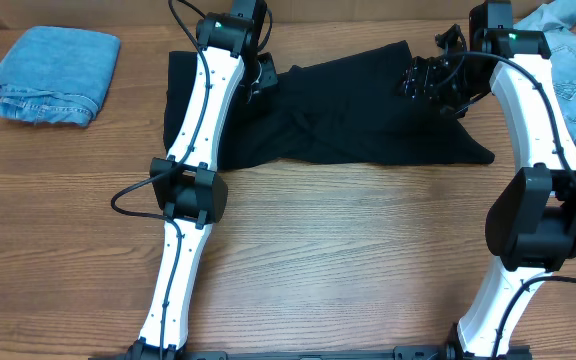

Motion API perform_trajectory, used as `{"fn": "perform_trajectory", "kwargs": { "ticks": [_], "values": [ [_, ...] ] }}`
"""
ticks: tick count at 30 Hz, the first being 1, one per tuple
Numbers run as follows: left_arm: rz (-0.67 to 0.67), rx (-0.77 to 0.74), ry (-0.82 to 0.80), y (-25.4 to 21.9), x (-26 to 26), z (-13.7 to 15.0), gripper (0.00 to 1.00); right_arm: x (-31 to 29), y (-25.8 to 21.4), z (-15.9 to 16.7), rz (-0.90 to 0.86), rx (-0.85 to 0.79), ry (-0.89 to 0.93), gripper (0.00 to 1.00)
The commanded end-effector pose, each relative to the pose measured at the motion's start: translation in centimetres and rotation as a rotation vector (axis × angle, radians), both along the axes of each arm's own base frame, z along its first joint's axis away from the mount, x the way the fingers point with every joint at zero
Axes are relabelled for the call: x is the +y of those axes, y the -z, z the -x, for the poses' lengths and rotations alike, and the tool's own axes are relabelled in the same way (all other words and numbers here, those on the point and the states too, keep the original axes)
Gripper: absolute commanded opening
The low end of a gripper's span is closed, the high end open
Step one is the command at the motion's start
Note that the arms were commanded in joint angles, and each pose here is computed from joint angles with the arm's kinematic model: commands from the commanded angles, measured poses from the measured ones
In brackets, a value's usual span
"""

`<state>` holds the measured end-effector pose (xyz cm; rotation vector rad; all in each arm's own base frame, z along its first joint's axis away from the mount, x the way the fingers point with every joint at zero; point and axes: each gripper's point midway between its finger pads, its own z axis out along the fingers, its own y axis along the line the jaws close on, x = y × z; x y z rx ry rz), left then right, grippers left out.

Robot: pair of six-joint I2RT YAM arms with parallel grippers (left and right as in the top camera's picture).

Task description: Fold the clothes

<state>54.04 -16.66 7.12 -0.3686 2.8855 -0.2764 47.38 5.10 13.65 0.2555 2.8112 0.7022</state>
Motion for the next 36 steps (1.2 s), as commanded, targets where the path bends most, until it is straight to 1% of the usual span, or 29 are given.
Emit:
{"fn": "perform_trajectory", "kwargs": {
  "ticks": [1,6,9,12,14,16,17,18,22,26,28,33,36],
  "values": [
    [-0.002,-0.019,-0.077,-0.1,0.5,-0.8,0.54,-0.1,-0.6,-0.2,0.006,-0.016,0.004,0.87],
    [-0.003,-0.013,-0.08,1.1,0.4,-1.1,0.53,-0.1,-0.6,-0.2,0.006,-0.017,0.004,0.87],
    [-0.001,-0.016,-0.084,1.6,0.4,-1.3,0.48,-0.1,-0.6,-0.2,0.006,-0.016,0.004,0.87],
    [0.002,-0.025,-0.084,1.7,0.3,-1.6,0.34,-0.1,-0.6,-0.2,0.006,-0.016,0.004,0.87],
    [0.002,-0.025,-0.083,1.7,0.3,-1.6,0.19,-0.1,-0.6,-0.2,0.006,-0.016,0.004,0.87],
    [0.003,-0.017,-0.082,1.6,0.3,-1.3,0.09,-0.1,-0.6,-0.1,0.006,-0.013,0.004,0.87],
    [0.0,-0.011,-0.081,1.5,0.3,-1.2,0.05,-0.1,-0.6,-0.1,0.006,-0.012,0.004,0.86],
    [-0.003,-0.005,-0.077,1.2,0.4,-0.9,0.04,-0.1,-0.6,-0.1,0.007,-0.013,0.004,0.86],
    [-0.018,-0.025,-0.048,-1.3,0.8,-0.3,0.04,-0.4,-0.6,-0.6,0.02,-0.036,0.01,0.86],
    [-0.011,-0.096,-0.005,-6.2,0.9,0.3,0.04,-0.9,-0.6,-1.1,0.042,-0.056,0.019,0.86],
    [-0.006,-0.135,0.011,-9.2,1.0,1.0,0.04,-1.0,-0.6,-1.2,0.051,-0.059,0.022,0.87],
    [0.004,-0.179,0.057,-15.3,1.0,4.3,0.04,-1.4,-0.5,-1.3,0.073,-0.058,0.028,0.87],
    [0.011,-0.175,0.099,-17.2,0.2,6.5,0.04,-1.4,-0.4,-1.3,0.075,-0.058,0.029,0.87]
  ]
}}
